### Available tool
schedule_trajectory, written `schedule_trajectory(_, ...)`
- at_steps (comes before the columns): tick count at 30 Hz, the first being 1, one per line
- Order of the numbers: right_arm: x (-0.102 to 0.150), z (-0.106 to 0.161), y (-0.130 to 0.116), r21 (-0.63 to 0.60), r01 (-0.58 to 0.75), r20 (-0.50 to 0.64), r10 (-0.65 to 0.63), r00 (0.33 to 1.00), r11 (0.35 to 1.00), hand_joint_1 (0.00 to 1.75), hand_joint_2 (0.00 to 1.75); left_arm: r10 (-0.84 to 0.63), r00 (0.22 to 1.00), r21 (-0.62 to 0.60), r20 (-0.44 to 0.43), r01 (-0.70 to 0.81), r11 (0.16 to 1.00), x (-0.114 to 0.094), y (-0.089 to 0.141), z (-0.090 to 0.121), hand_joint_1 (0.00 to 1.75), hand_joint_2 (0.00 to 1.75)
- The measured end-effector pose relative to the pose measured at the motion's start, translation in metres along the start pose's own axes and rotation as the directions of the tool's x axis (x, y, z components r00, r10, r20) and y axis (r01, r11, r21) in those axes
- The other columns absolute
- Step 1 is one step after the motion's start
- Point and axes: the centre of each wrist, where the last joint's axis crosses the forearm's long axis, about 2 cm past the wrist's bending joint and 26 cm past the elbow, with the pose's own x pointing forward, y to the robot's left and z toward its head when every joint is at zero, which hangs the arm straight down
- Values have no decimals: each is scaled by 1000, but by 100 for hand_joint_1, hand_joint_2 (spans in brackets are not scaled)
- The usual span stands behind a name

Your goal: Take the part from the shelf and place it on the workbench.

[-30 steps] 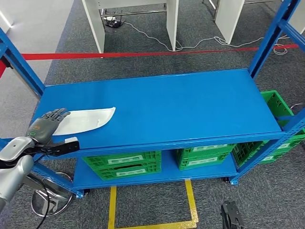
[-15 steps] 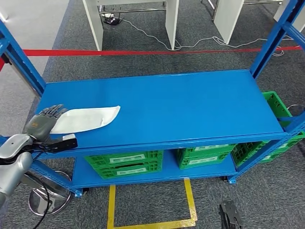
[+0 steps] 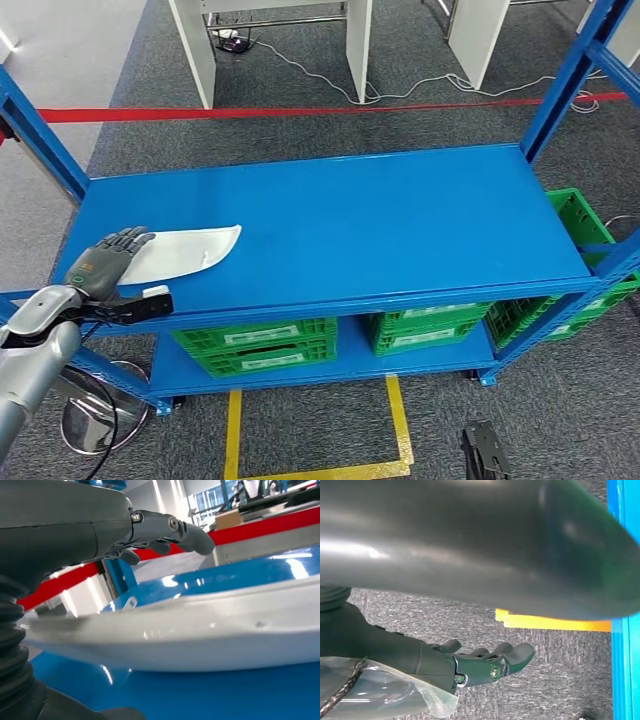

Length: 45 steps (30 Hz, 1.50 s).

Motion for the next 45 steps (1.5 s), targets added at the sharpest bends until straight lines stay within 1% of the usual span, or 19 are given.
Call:
schedule_trajectory(7,0,0,0,-1,0,-1,0,1000,1000,0,0,7,1000,-16,-4,-7,1000,1,-6,3,0,175)
schedule_trajectory(11,0,0,0,0,1,1,-1,1000,1000,0,175,6,1000,-9,-4,-6,1000,0,-3,1,0,175)
schedule_trajectory(16,1,-1,-1,-1,-1,6,1,1000,1000,0,175,8,1000,1,0,-8,1000,1,-1,-1,0,175)
schedule_trajectory(19,0,0,-1,0,-2,7,2,1000,1000,0,175,14,1000,3,12,-14,1000,5,-3,-2,0,175)
schedule_trajectory(25,2,-2,-1,4,-5,12,5,1000,1000,0,175,29,998,4,47,-30,1000,16,-6,-6,0,175)
schedule_trajectory(30,3,-2,-1,9,-9,15,9,1000,1000,0,175,32,996,10,85,-33,999,31,-10,-11,0,175)
schedule_trajectory(36,4,-3,-1,11,-9,17,9,1000,1000,0,175,30,995,15,91,-31,999,34,-11,-12,0,175)
schedule_trajectory(40,4,-3,0,19,-9,16,9,1000,1000,0,175,37,992,18,118,-40,999,49,-17,-14,0,175)
schedule_trajectory(42,5,-3,1,22,-8,18,8,1000,1000,0,175,38,991,24,127,-42,999,53,-16,-17,0,175)
schedule_trajectory(43,5,-3,2,24,-7,19,7,1000,1000,0,175,39,991,25,131,-43,999,54,-15,-18,20,175)
schedule_trajectory(45,5,-3,4,25,-5,19,4,1000,1000,0,175,46,990,18,135,-49,999,57,-14,-20,89,175)
